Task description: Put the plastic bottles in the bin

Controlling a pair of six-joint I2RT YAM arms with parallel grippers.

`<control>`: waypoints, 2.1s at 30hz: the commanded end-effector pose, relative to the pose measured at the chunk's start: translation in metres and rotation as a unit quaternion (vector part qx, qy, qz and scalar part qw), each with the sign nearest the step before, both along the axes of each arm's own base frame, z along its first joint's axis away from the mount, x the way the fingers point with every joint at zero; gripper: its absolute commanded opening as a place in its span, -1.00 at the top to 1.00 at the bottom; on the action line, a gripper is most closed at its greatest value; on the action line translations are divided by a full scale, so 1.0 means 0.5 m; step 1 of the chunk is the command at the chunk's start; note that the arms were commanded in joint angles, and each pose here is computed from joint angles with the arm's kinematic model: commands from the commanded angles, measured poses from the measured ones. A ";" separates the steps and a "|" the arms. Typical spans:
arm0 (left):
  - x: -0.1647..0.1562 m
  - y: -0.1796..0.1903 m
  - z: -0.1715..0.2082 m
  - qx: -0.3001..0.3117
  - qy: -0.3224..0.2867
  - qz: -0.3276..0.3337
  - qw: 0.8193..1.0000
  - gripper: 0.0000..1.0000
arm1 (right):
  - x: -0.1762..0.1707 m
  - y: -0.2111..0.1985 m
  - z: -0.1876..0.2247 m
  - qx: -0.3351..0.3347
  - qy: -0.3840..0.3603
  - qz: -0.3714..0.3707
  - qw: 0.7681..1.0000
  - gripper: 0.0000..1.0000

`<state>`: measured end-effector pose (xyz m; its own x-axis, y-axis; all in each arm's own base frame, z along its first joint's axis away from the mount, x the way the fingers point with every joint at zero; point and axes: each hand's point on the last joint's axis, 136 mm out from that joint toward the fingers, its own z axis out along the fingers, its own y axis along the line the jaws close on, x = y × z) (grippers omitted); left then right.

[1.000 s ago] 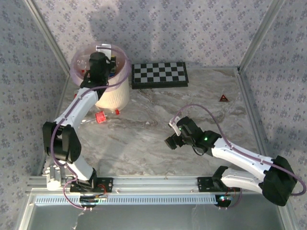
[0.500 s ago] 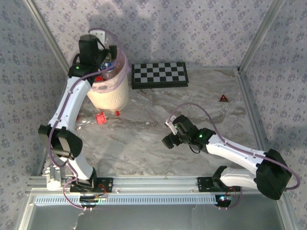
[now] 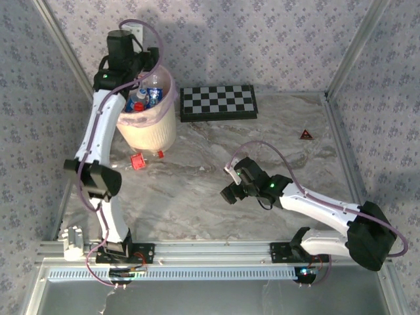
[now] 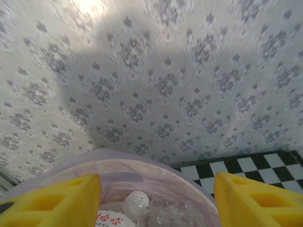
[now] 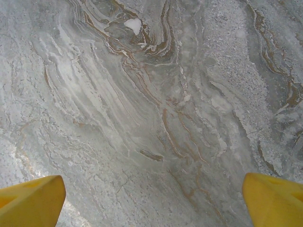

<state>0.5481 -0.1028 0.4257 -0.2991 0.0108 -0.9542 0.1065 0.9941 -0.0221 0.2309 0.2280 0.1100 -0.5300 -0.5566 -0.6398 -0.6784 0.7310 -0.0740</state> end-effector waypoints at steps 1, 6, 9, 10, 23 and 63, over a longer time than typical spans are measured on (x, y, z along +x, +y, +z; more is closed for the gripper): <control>0.008 0.002 0.010 0.007 0.006 0.011 1.000 -0.25 | 0.000 0.008 0.018 0.006 -0.001 0.000 1.000 -0.96; 0.036 0.022 -0.045 0.003 0.043 0.049 0.998 0.10 | 0.001 0.013 0.020 0.010 -0.001 -0.001 1.000 -0.95; 0.032 0.018 -0.107 0.008 0.090 0.051 0.995 0.29 | -0.001 0.013 0.016 0.006 0.000 0.000 1.000 -0.95; 0.028 0.018 -0.124 0.010 0.100 0.054 0.993 0.35 | -0.001 0.013 0.015 0.004 0.000 0.000 1.000 -0.95; -0.048 0.028 -0.139 -0.043 0.082 0.054 0.994 0.51 | 0.003 0.022 0.017 0.003 -0.002 0.008 1.000 -0.95; -0.637 0.162 -0.127 -0.247 0.090 0.128 0.956 -0.72 | -0.145 0.542 0.029 0.016 -0.094 0.507 0.857 -1.00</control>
